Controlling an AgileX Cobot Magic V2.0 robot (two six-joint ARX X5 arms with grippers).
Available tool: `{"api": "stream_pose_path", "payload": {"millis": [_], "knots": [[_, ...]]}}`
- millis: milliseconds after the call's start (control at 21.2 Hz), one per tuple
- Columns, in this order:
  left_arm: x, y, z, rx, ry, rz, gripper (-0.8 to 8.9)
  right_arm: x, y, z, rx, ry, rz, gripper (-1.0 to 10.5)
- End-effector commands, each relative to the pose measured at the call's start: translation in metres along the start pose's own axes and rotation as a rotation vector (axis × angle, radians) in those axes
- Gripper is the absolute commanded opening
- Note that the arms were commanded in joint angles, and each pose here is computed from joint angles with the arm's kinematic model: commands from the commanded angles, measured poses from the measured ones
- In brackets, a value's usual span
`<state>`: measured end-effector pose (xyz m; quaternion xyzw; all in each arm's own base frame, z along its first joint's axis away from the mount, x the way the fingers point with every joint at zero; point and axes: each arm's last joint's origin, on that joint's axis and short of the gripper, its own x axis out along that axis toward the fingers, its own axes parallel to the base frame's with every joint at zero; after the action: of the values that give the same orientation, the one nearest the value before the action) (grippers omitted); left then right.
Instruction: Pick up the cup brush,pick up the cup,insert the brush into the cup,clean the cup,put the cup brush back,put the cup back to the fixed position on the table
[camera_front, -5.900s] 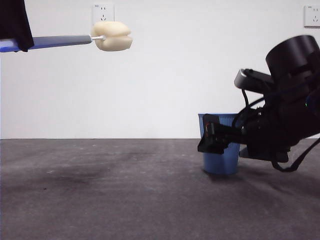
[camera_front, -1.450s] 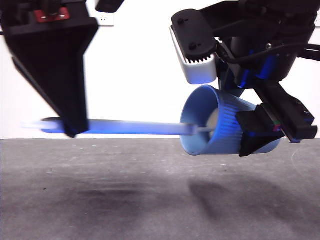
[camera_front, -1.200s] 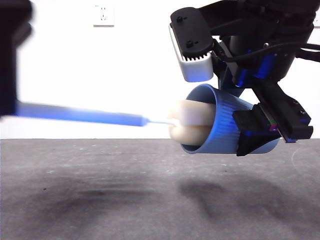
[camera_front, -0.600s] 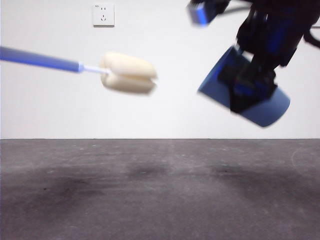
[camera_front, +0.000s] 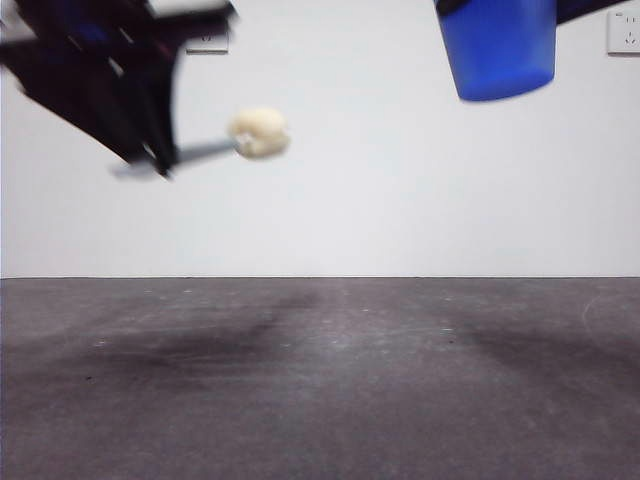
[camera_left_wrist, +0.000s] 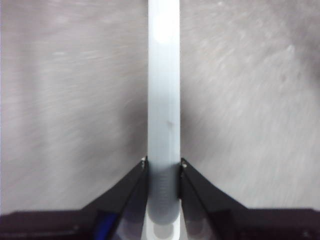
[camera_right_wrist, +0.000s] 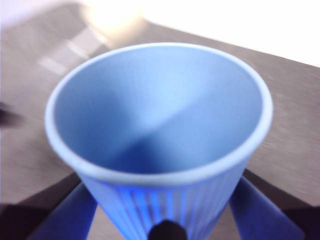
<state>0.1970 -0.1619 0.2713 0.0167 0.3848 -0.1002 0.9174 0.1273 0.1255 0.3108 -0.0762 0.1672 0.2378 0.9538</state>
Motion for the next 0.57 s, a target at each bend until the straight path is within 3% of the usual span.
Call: {"api": "stream_pose_path", "payload": {"millis": [47, 567], "knots": [[0.030, 0.001, 0.004, -0.046, 0.003, -0.016, -0.09, -0.008, -0.002, 0.004, 0.057, -0.029, 0.023, -0.2], [0.127, 0.024, 0.001, -0.145, 0.083, 0.006, -0.09, -0.021, -0.006, -0.003, 0.078, 0.014, 0.020, -0.2]]}}
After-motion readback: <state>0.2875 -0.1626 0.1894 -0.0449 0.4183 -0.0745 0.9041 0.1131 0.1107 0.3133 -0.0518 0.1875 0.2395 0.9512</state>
